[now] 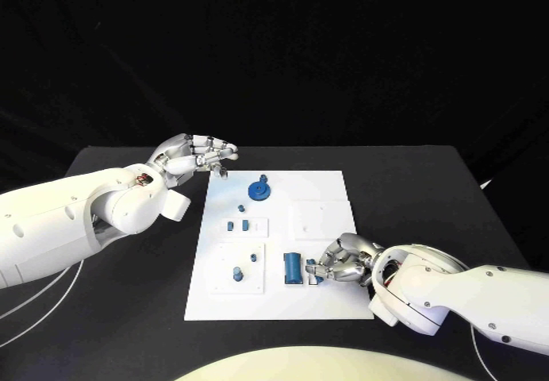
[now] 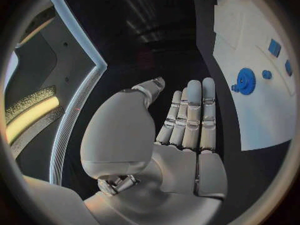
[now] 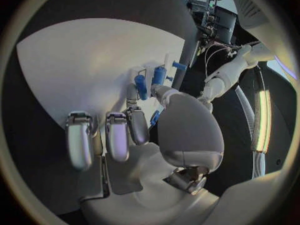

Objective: Assemble the parts on the task board

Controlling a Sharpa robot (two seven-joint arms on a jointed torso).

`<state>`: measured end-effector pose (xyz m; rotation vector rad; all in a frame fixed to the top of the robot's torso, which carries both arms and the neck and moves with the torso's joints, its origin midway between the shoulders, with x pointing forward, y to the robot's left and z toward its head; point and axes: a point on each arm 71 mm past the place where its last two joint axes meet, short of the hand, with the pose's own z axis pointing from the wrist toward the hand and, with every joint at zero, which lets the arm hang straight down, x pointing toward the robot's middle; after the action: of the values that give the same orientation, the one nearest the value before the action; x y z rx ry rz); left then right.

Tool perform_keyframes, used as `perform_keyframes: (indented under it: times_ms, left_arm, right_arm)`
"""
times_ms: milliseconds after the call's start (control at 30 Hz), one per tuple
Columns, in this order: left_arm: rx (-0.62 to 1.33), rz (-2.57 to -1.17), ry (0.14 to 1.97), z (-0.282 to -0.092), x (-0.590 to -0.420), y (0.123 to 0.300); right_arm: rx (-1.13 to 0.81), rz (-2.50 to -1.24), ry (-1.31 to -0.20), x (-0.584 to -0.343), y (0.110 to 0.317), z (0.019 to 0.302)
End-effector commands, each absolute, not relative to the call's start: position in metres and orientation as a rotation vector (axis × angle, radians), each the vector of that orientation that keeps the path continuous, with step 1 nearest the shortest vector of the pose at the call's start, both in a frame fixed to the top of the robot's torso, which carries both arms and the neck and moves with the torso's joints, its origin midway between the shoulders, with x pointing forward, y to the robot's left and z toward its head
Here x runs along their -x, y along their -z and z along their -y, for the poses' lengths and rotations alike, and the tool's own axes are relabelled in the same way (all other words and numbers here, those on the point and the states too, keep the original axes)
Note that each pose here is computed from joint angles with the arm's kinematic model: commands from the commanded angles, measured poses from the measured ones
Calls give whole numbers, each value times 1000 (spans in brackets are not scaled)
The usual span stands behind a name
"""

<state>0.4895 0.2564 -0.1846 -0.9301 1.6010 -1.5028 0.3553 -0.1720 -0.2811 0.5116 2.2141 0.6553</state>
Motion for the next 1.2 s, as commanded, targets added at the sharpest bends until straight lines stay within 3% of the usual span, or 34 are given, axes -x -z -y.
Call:
perform_keyframes:
  times_ms: [33,1200]
  left_arm:
    - [921,-1607,1523,-254,-489,184]
    - [929,-1609,1510,-257,-490,184]
  right_arm:
    - [-477,-2222,-679,-353,281,170]
    - [-461,-2262,-728,-344,277,171]
